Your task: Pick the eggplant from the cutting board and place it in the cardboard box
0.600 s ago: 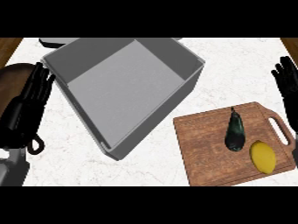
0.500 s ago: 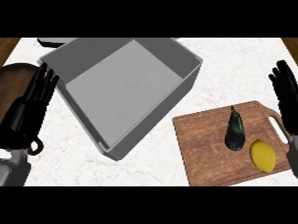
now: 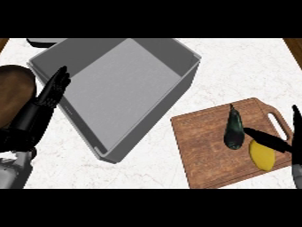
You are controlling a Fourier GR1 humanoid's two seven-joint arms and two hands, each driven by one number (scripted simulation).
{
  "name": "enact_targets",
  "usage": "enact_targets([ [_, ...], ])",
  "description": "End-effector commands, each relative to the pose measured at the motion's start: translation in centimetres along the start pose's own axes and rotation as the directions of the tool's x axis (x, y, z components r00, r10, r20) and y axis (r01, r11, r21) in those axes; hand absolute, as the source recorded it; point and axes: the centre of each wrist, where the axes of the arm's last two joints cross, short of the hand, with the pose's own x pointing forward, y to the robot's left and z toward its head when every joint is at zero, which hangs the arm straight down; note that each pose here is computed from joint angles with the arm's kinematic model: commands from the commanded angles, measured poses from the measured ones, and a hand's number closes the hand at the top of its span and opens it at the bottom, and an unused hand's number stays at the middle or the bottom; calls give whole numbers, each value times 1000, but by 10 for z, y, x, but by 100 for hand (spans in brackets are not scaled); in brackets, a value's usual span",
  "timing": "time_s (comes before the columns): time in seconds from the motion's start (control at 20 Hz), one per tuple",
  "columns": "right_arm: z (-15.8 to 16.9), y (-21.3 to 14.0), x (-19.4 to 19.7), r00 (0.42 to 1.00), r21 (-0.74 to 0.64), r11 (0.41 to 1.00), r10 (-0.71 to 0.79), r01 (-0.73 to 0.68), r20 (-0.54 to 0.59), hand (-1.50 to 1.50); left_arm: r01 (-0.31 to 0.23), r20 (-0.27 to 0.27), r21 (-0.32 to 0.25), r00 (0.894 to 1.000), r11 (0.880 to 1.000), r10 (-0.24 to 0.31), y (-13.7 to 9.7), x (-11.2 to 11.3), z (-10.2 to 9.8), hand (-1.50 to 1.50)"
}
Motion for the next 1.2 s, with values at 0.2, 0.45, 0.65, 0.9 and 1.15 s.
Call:
enact_targets([
  [0.2,13,8,-1,861,-70,858,508,-509,-33,-150,-5,-104,-94,995,996,-5,-33,-11,-8,0],
  [0.45,17,8,84,812,-20,814,578,-581,-73,-150,-16,-125,-109,992,994,3,-37,-11,-6,0],
  [0.65,47,26,136,796,158,804,592,-573,-127,-150,-16,-121,-118,993,993,1,-48,-14,-6,0],
  [0.9,58,18,192,792,270,808,578,-523,-197,-150,-8,-126,-115,992,993,-6,-54,-7,-8,0],
  [1.15,54,18,205,803,275,839,535,-469,-261,-150,-8,-115,-103,993,995,-4,-60,-12,-10,0],
])
